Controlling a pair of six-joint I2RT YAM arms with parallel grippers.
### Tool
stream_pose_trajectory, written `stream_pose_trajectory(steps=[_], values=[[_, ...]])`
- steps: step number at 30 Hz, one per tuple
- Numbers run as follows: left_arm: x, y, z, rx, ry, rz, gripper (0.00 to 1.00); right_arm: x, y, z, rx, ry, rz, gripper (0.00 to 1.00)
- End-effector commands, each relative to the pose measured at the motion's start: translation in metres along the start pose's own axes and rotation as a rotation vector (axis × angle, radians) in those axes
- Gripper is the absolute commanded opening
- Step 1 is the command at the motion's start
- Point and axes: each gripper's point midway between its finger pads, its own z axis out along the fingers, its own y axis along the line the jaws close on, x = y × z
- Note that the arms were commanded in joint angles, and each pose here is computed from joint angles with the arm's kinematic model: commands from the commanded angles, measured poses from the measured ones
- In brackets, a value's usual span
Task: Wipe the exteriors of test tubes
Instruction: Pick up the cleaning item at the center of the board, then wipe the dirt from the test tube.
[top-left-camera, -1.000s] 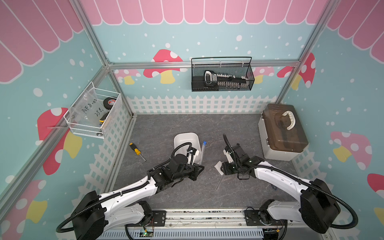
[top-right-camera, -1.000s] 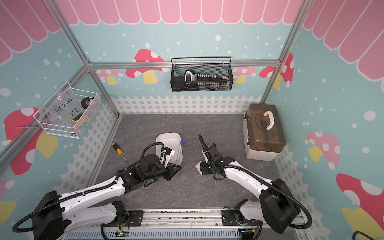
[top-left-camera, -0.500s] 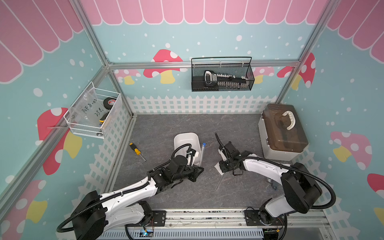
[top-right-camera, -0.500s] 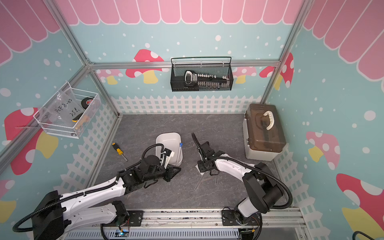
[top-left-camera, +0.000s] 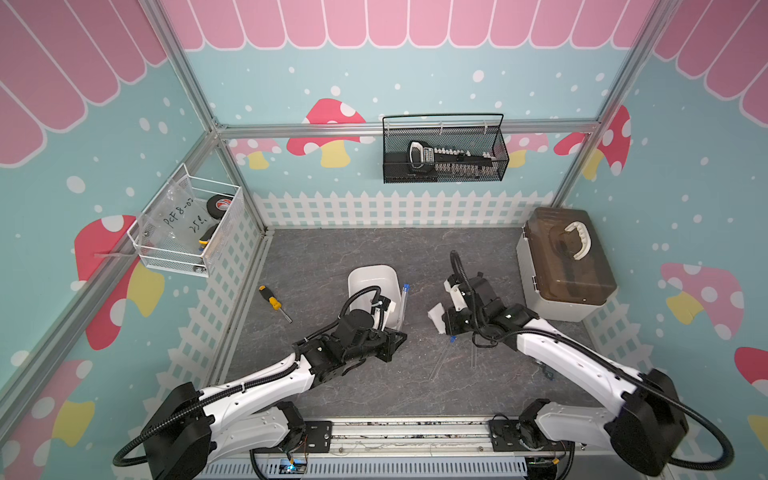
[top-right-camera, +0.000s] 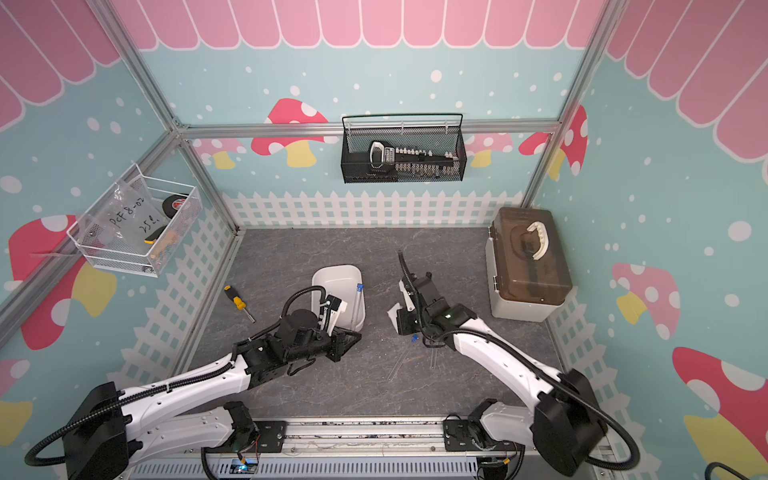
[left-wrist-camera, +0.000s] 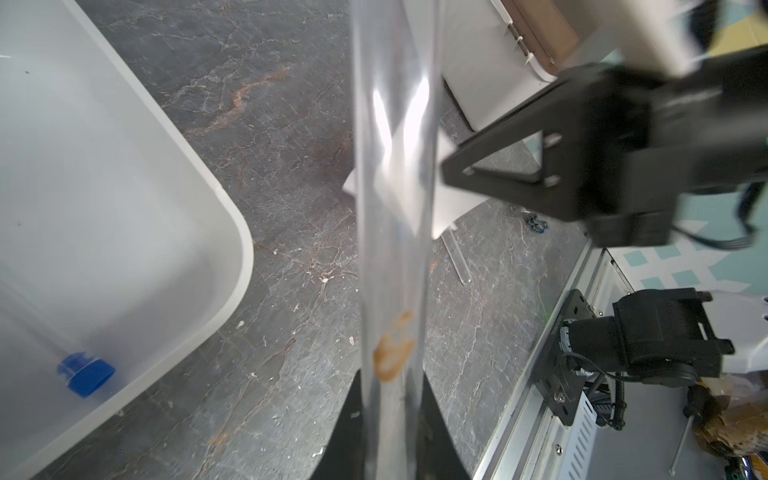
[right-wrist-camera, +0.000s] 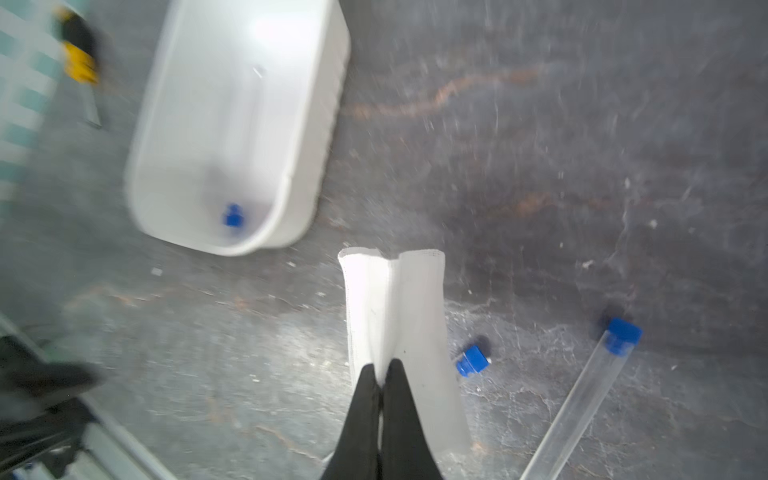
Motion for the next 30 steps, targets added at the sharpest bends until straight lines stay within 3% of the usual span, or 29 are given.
stream_pose_trajectory(steps=[1,11,20,30], values=[[-0.007,0.002,0.004,0.009,-0.021,-0.027,0.07,-0.034,0.032,-0.042,-0.130,-0.119,0.047,0.00],[-0.016,-0.009,0.023,0.057,-0.007,-0.042,0.07,-0.095,0.086,-0.094,-0.430,-0.349,0.159,0.00],[-0.022,-0.022,0.025,0.094,-0.019,-0.029,0.07,-0.099,0.095,-0.067,-0.516,-0.349,0.213,0.00],[-0.020,-0.026,0.024,0.100,-0.017,-0.017,0.07,-0.088,0.086,-0.039,-0.492,-0.315,0.237,0.00]])
